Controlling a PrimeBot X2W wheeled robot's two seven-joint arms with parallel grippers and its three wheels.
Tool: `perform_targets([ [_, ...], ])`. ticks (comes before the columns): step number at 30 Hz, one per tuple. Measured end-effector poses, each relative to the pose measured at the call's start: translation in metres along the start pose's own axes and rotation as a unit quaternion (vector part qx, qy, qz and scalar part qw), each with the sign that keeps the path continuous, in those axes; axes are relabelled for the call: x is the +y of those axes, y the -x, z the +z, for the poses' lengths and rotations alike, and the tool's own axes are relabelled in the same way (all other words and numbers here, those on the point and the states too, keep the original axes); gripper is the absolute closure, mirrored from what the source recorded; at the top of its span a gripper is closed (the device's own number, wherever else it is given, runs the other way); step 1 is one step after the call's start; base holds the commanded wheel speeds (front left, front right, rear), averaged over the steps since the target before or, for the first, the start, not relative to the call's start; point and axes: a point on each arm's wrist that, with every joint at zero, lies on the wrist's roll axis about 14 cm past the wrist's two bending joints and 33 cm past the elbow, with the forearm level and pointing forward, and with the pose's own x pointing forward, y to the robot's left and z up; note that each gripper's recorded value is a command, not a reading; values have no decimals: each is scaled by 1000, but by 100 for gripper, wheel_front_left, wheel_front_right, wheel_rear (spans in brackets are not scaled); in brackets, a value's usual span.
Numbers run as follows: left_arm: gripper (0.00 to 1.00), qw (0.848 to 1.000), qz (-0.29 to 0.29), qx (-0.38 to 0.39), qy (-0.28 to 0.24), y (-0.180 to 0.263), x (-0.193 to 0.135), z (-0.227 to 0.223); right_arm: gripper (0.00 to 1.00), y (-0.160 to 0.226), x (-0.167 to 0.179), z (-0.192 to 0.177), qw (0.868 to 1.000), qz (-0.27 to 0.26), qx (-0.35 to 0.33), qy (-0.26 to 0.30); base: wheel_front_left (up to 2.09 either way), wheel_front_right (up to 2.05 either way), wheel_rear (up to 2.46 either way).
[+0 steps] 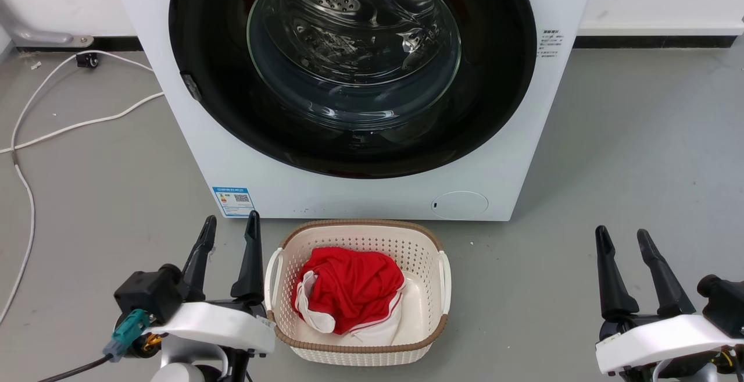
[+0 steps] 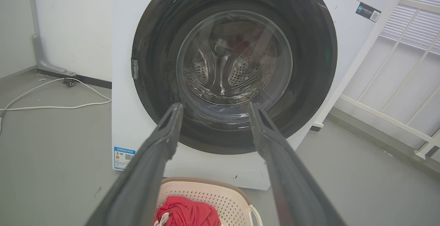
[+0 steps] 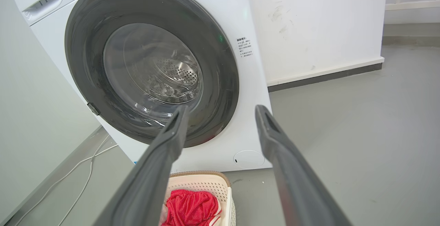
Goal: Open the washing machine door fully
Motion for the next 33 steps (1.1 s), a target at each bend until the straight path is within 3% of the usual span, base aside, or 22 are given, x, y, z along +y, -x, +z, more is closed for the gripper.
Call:
perform_targets([
  [21,0,994,-18,-11,-109,-1,-9,0,0,3,-1,1,995,3,7,95,0,0,0],
  [33,0,989,-25,-17,-143,-2,-12,-1,0,4,0,1,991,6,10,137,0,0,0],
])
